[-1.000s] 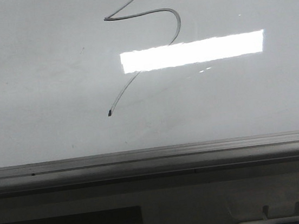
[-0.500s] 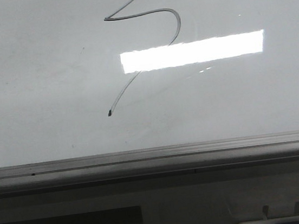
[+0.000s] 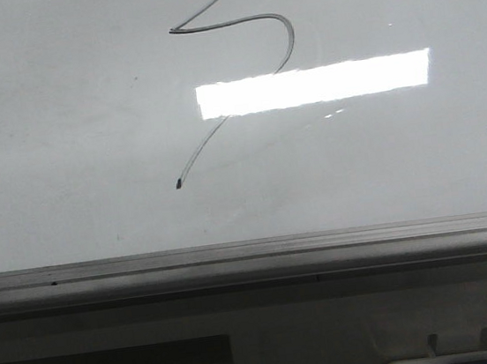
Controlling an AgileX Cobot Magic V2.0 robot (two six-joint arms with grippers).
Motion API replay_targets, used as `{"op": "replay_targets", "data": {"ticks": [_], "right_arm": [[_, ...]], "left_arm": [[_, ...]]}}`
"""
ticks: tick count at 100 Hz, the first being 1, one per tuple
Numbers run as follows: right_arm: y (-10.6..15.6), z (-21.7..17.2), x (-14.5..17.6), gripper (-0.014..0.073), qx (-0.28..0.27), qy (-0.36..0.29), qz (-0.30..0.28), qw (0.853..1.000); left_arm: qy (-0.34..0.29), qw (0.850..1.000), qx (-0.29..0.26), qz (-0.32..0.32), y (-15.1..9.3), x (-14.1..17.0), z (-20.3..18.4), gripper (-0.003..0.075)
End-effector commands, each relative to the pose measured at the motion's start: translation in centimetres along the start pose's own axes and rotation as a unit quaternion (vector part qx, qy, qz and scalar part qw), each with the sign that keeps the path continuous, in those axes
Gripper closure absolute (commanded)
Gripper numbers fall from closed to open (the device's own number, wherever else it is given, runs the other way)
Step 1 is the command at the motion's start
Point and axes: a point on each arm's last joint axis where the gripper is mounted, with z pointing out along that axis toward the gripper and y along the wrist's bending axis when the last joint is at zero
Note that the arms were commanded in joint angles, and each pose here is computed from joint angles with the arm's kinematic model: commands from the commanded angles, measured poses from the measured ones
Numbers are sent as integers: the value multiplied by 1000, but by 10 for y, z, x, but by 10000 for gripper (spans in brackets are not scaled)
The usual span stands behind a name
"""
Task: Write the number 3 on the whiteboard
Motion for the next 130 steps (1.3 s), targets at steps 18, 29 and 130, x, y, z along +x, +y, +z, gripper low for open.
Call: {"op": "replay_targets", "data": {"ticks": [18, 29, 130], "right_arm": [[-1, -13, -18, 656, 22, -42, -6, 999], [0, -13, -18, 656, 14, -38, -5, 999], [-14, -114, -16, 585, 247, -105, 41, 962]], "left_arm": [[-38, 999, -2, -7, -1, -14, -4, 603], [-38, 999, -2, -7, -1, -14, -4, 717], [-67, 964, -212, -144, 54, -17, 7, 741]]}}
